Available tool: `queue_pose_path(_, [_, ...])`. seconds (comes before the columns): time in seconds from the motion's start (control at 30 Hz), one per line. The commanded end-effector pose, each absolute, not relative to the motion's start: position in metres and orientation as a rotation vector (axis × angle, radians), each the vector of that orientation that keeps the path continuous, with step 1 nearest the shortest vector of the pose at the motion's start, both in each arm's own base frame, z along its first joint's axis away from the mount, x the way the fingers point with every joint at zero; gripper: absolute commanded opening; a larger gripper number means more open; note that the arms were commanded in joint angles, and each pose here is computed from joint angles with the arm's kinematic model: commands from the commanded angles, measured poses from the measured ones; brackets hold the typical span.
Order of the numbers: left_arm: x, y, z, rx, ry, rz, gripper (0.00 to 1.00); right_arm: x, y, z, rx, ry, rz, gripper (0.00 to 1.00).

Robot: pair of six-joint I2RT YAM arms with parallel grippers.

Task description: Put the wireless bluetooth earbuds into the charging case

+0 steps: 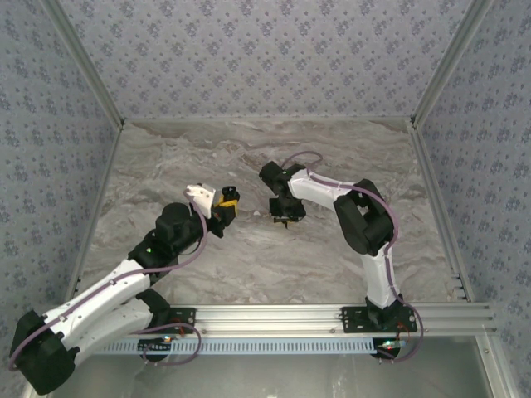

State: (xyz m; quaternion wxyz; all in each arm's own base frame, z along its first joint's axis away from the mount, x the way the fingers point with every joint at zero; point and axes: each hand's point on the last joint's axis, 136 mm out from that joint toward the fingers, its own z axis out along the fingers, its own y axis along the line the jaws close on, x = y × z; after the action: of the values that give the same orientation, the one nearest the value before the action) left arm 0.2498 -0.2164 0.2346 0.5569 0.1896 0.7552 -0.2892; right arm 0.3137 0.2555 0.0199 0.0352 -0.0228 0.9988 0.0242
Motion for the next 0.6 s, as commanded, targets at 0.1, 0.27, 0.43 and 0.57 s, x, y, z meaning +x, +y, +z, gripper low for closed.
queue_pose_path(0.1, [0.25,-0.222,0.257,0.447,1.715,-0.724,0.24,0.312,0.248,0.011,-0.053,3.097,-0.007,0.26])
queue_pose_path(0.27, [0.25,-0.223,0.255,0.448,1.719,-0.726,0.24,0.309,0.248,0.007,-0.072,3.107,-0.03,0.25])
queue_pose_path(0.43, [0.251,-0.224,0.254,0.447,1.723,-0.727,0.24,0.308,0.251,0.008,-0.095,3.104,-0.02,0.22])
queue_pose_path(0.57, [0.251,-0.225,0.251,0.453,1.738,-0.729,0.24,0.31,0.26,0.017,-0.178,3.063,0.05,0.2])
